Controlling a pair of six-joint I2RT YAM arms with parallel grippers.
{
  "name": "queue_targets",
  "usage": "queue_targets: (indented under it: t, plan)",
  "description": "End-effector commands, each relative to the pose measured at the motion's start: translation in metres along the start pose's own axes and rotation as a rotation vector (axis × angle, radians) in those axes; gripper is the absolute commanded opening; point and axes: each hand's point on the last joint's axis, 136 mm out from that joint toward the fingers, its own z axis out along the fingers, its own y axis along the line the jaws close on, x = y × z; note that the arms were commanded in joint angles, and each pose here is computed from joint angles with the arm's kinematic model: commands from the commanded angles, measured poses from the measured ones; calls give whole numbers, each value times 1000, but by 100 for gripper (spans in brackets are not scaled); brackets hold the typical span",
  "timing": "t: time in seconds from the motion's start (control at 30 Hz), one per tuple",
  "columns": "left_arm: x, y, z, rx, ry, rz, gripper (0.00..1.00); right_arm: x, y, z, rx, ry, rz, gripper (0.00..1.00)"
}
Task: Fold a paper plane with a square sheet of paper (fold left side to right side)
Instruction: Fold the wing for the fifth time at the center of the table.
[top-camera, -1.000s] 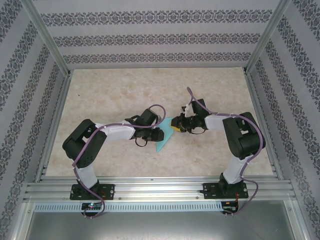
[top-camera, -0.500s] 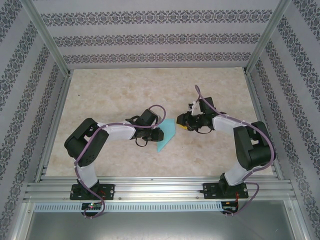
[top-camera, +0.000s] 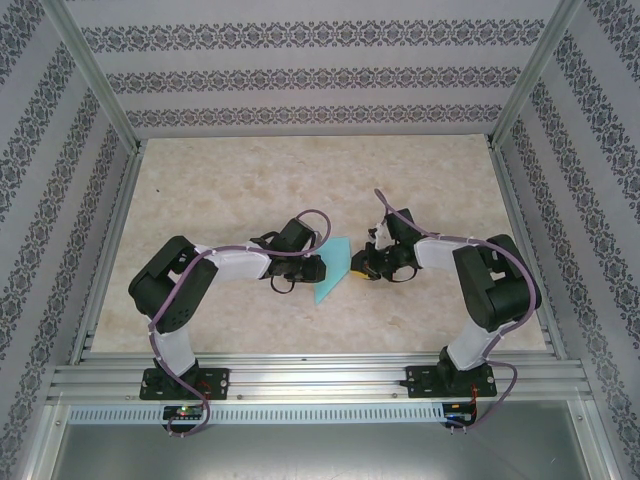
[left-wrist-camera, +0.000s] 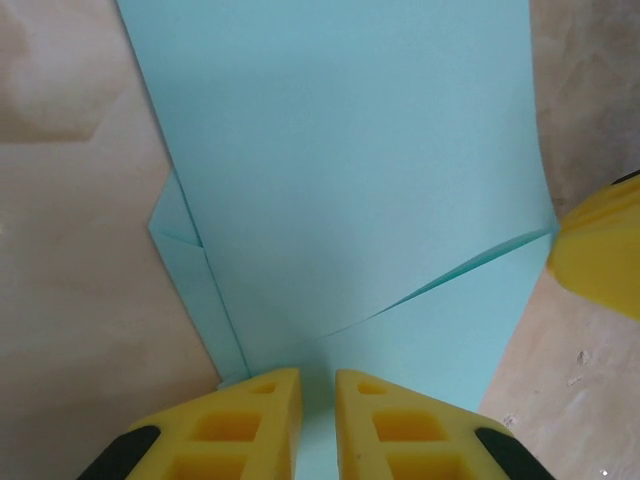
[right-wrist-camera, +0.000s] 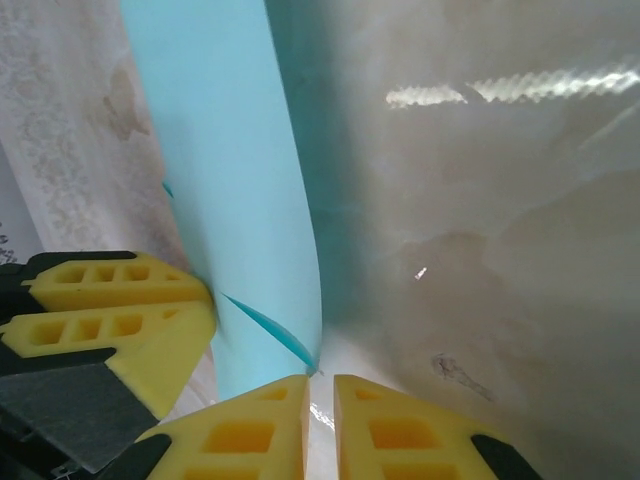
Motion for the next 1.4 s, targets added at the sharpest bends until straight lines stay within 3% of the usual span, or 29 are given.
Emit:
queue_targets:
  t: [0.0, 0.17, 0.47, 0.93, 1.37]
  plan:
    - [3, 15, 3, -42, -1, -25, 18, -7, 4, -1, -2, -31, -10, 18]
    - [3, 16, 3, -44, -2, -25, 18, -8, -4, -14, 35, -62, -4, 20]
    - [3, 15, 2, -41, -3, -24, 16, -5, -13, -4, 25, -43, 26, 11]
    - [6, 17, 6, -42, 8, -28, 14, -17, 31, 11, -138, -57, -6, 12]
    - [7, 18, 7, -43, 9, -28, 12, -17, 53, 19, -191, -43, -28, 16]
